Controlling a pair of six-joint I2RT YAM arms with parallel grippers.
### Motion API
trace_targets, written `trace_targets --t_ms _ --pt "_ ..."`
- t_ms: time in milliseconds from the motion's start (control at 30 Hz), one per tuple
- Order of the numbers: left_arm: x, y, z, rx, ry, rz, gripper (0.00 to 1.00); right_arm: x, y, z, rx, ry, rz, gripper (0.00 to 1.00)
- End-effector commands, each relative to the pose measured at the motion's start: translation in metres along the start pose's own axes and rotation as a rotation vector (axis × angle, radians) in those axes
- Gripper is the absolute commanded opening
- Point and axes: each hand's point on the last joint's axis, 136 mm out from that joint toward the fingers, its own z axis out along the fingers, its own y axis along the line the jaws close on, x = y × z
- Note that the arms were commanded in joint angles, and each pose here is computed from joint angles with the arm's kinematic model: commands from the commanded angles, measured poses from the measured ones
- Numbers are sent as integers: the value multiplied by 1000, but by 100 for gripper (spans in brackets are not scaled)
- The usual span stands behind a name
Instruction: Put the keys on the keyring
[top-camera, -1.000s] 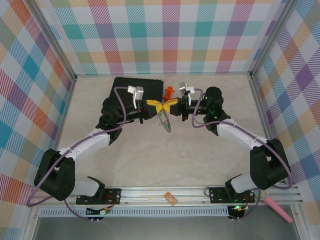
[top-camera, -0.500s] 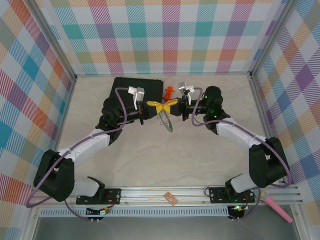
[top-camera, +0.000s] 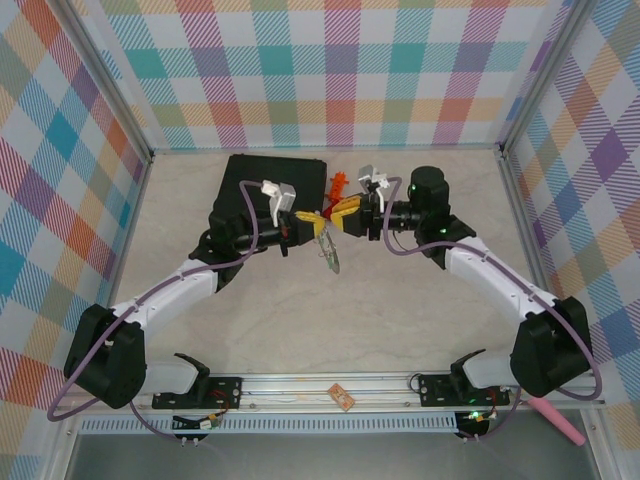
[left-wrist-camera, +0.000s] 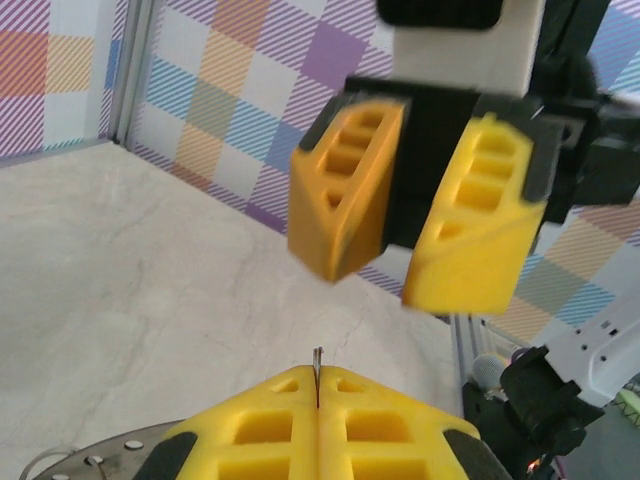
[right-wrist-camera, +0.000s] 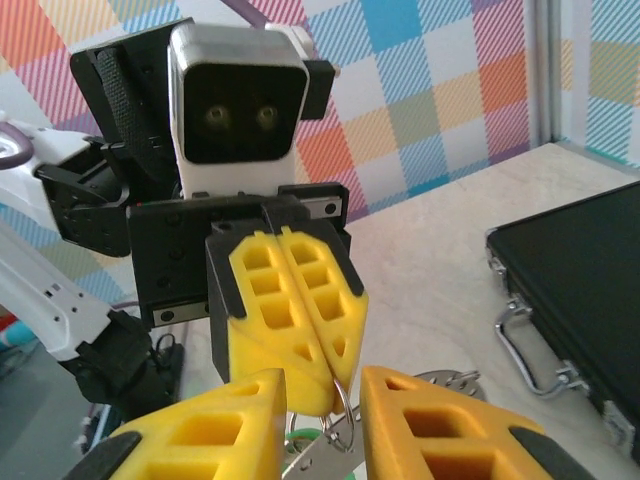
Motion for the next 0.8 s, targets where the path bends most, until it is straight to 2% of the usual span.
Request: trace_targets --t_ms 0,333,533,767 --pt "-11 -7 -1 -6 7 104 0 11 0 -5 37 92 -25 25" --pt "6 -7 -2 0 101 126 0 37 -7 4 12 275 28 31" --pt "15 -10 -2 33 128 118 0 54 -5 13 -16 373 66 30" --pt "18 -14 -1 63 151 104 0 60 -4 17 -26 403 59 29"
